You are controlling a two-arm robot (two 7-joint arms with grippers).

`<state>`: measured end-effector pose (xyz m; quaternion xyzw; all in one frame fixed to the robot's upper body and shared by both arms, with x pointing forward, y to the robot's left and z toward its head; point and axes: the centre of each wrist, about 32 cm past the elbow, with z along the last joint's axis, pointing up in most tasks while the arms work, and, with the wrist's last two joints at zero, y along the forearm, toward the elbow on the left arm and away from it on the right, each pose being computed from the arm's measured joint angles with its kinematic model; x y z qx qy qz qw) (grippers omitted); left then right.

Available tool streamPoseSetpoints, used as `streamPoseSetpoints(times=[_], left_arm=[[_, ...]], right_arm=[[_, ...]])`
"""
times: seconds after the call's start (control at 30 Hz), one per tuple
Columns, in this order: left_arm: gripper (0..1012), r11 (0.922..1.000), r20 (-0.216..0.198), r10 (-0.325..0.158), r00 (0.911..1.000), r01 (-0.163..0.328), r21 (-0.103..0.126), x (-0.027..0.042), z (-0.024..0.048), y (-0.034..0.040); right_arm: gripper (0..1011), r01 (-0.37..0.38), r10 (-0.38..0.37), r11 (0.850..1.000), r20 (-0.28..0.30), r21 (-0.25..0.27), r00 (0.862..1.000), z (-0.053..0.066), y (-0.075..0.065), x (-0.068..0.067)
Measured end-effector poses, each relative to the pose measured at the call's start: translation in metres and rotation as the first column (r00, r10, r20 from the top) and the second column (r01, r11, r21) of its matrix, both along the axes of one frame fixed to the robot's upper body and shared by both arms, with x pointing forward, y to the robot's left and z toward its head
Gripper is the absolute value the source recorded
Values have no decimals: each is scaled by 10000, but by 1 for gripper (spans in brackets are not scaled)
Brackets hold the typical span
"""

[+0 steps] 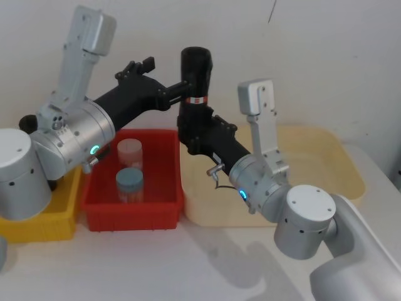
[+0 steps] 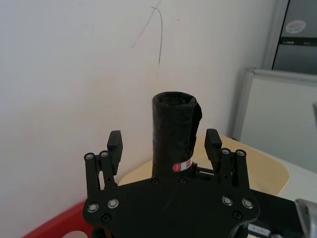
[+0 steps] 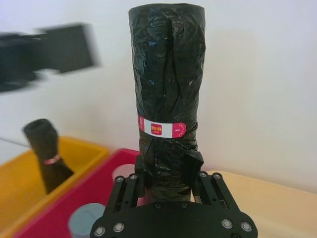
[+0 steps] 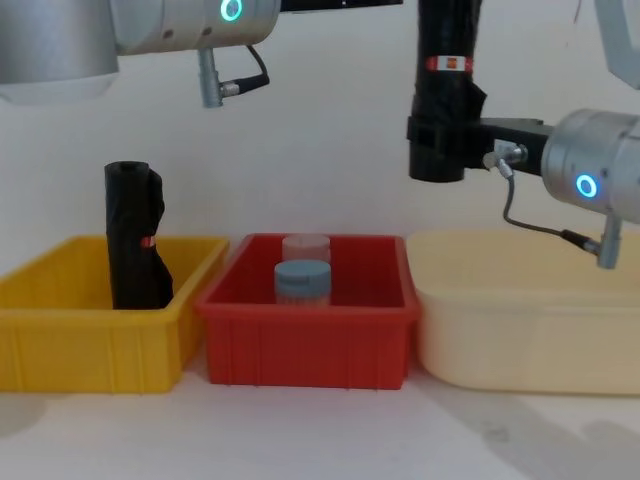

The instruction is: Pick up the garbage bag with the one hand and transfer it to the other hand.

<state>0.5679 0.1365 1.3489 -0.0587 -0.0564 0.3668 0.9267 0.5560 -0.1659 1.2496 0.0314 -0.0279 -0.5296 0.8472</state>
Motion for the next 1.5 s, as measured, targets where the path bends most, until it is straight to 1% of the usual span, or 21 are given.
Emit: streamPoseSetpoints(times=[0.03, 0.13, 0.17, 0.33, 0.47, 0.5, 0.63, 0.73, 0.77, 0.8, 0.87, 0.9, 0.97, 1.0, 1.07, 1.13, 1.17, 1.2, 1.23, 1.3, 1.5], left_arm=[[1001, 9999, -106, 9, 9999, -11, -103, -8, 1, 15], [1001, 9997, -233, 36, 9997, -42, -258, -23, 3, 44], [1001, 9993, -343, 58, 9994, -70, -354, -34, -3, 64], [1001, 9980, -571, 272, 9980, -304, -558, -70, -11, 157], [1001, 9966, -700, 483, 9964, -528, -635, -92, -28, 219], [1001, 9954, -764, 627, 9951, -678, -671, -103, -39, 256], [1001, 9918, -896, 994, 9910, -1060, -719, -126, -68, 344], [1001, 9873, -1001, 1318, 9862, -1396, -753, -139, -98, 420], [1001, 9849, -1036, 1473, 9837, -1555, -763, -140, -107, 458], [1001, 9849, -1036, 1473, 9837, -1555, -763, -140, -107, 458], [1001, 9795, -1133, 1772, 9776, -1864, -767, -142, -137, 531], [1001, 9781, -1157, 1842, 9761, -1936, -765, -142, -145, 550], [1001, 9744, -1215, 2011, 9720, -2112, -767, -143, -163, 592], [1001, 9744, -1215, 2011, 9720, -2112, -767, -143, -163, 592], [1001, 9711, -1255, 2150, 9685, -2256, -772, -144, -176, 627], [1001, 9683, -1291, 2265, 9654, -2375, -775, -144, -188, 655], [1001, 9675, -1303, 2298, 9645, -2409, -772, -144, -192, 663], [1001, 9665, -1314, 2333, 9635, -2446, -775, -144, -196, 671], [1001, 9651, -1330, 2387, 9620, -2502, -775, -144, -201, 684], [1001, 9632, -1352, 2457, 9599, -2575, -776, -145, -210, 703], [1001, 9593, -1390, 2593, 9557, -2715, -776, -145, -226, 737]], right_arm=[[499, 0, 0, 10000, 0, 0, 10000, 0, 0, 0], [499, 448, -449, 9990, -218, -53, 9988, 7, -56, 42], [499, 511, -512, 9987, -244, -59, 9984, 7, -67, 50], [499, 1054, -1063, 9942, -513, -196, 9930, 16, -165, 102], [499, 1381, -1401, 9899, -671, -336, 9879, 21, -249, 119], [499, 1419, -1442, 9892, -702, -364, 9871, 21, -258, 120], [499, 1702, -1745, 9839, -866, -550, 9808, 16, -357, 117], [499, 1874, -1936, 9799, -976, -691, 9762, 6, -430, 98], [499, 1947, -2019, 9779, -1022, -760, 9741, -1, -463, 86], [499, 1978, -2054, 9771, -1043, -790, 9731, -4, -479, 80], [500, 2067, -2158, 9744, -1103, -886, 9702, -19, -527, 58], [513, 2081, -2176, 9739, -1120, -906, 9696, -22, -535, 55], [583, 2160, -2264, 9716, -1146, -968, 9673, -36, -579, 36], [594, 2173, -2279, 9712, -1148, -981, 9669, -39, -586, 33], [639, 2213, -2323, 9700, -1146, -1010, 9659, -45, -608, 23], [710, 2255, -2368, 9686, -1128, -1044, 9650, -53, -634, 10], [724, 2259, -2373, 9685, -1118, -1051, 9650, -55, -639, 7], [777, 2260, -2374, 9683, -1089, -1068, 9653, -59, -651, -2], [777, 2254, -2366, 9684, -1066, -1069, 9657, -58, -653, -4], [872, 2243, -2351, 9684, -989, -1090, 9669, -58, -664, -18], [991, 2206, -2296, 9690, -750, -1116, 9704, -42, -683, -48]])
